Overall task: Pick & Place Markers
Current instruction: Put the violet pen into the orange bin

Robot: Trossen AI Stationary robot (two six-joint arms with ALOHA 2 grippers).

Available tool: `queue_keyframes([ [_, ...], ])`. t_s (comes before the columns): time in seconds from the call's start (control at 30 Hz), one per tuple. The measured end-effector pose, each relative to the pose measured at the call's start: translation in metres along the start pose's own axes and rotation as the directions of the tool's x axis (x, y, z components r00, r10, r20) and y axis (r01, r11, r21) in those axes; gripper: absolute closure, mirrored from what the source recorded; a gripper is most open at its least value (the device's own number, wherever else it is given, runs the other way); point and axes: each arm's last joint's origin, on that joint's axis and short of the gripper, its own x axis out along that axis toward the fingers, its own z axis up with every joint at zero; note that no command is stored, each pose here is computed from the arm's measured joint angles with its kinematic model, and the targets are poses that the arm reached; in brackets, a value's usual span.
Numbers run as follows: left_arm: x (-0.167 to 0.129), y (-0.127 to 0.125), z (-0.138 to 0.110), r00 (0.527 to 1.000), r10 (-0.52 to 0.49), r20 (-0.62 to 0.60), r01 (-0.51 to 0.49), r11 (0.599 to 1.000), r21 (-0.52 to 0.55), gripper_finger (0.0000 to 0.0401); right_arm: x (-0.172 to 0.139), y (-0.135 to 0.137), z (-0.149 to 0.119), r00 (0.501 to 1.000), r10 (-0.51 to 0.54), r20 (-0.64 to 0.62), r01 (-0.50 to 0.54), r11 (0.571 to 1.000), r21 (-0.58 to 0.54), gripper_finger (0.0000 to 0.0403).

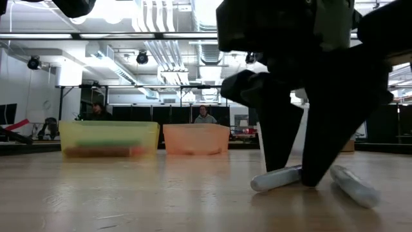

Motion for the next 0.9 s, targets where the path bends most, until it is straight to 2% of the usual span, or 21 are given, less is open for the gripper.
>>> queue_keyframes([
  [0.2, 0.000, 0.001, -0.002, 1.000, 0.006, -0.021, -0.006, 1.000, 0.014, 0.0222, 0.011, -0.004, -0.004, 1.000, 0.001, -0.019, -0.001, 1.000, 0.002, 0.0283],
  [0.47, 0.000, 0.001, -0.003, 0.999, 0.009, -0.032, -0.008, 1.000, 0.019, 0.0222, 0.008, -0.010, -0.003, 1.000, 0.003, -0.004, -0.003, 1.000, -0.001, 0.0374],
  [0.9, 0.000, 0.001, -0.004, 0.999, 0.010, -0.035, -0.009, 1.000, 0.021, 0.0222, 0.006, -0.010, -0.001, 1.000, -0.004, 0.002, 0.004, 0.999, 0.032, 0.0375],
])
